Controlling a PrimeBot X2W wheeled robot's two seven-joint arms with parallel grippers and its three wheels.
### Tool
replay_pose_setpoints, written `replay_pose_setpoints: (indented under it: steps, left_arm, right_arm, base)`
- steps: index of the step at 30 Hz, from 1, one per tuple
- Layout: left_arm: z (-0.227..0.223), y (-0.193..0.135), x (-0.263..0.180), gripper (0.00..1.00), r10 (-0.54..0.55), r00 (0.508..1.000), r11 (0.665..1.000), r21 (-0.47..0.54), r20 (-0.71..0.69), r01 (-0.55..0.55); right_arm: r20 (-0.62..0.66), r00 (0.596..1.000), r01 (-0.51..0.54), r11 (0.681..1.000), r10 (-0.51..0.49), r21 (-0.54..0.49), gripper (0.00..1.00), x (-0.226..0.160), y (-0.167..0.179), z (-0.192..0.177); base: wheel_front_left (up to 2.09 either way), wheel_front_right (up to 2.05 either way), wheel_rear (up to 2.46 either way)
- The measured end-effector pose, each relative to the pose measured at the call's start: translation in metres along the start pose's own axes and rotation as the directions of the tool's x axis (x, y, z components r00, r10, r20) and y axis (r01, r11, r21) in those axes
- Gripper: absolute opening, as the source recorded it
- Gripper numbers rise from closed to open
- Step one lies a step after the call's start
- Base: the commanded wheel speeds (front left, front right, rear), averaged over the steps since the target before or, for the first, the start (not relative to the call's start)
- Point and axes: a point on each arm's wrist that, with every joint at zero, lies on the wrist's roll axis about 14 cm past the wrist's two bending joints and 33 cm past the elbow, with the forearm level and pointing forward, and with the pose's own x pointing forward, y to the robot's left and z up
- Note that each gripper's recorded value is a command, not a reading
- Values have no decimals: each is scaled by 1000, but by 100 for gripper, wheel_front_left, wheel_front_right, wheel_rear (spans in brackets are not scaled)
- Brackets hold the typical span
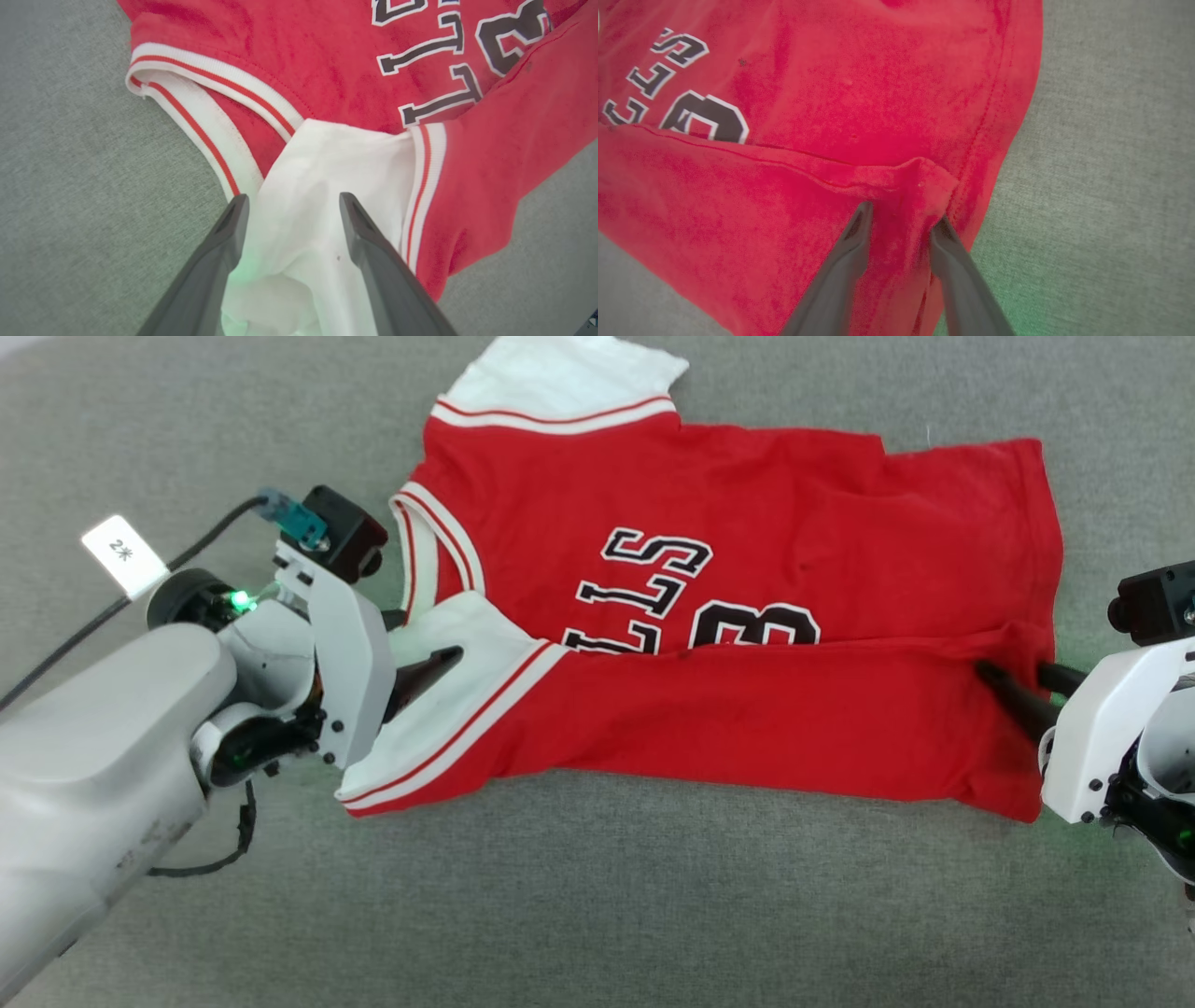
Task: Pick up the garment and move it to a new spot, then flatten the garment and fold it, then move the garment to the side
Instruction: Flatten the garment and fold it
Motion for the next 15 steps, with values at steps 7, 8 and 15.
replay_pose_setpoints:
  steps: [7, 8, 15]
  left_arm:
    - [14, -2, -27, 100, 31, 997, 999, -35, 75, -28]
    - [16, -2, -32, 100, 37, 995, 999, -41, 89, -33]
    - [10, -2, -64, 100, 99, 986, 986, -144, 134, -80]
  right_arm:
    - [52, 999, 1, 1000, 0, -24, 100, -14, 10, 20]
    - [61, 998, 4, 999, -2, -34, 100, -17, 11, 23]
    - [235, 972, 0, 999, 11, -48, 100, -45, 26, 62]
  base:
    - [0, 0, 0]
    - [0, 0, 0]
    - [0, 0, 0]
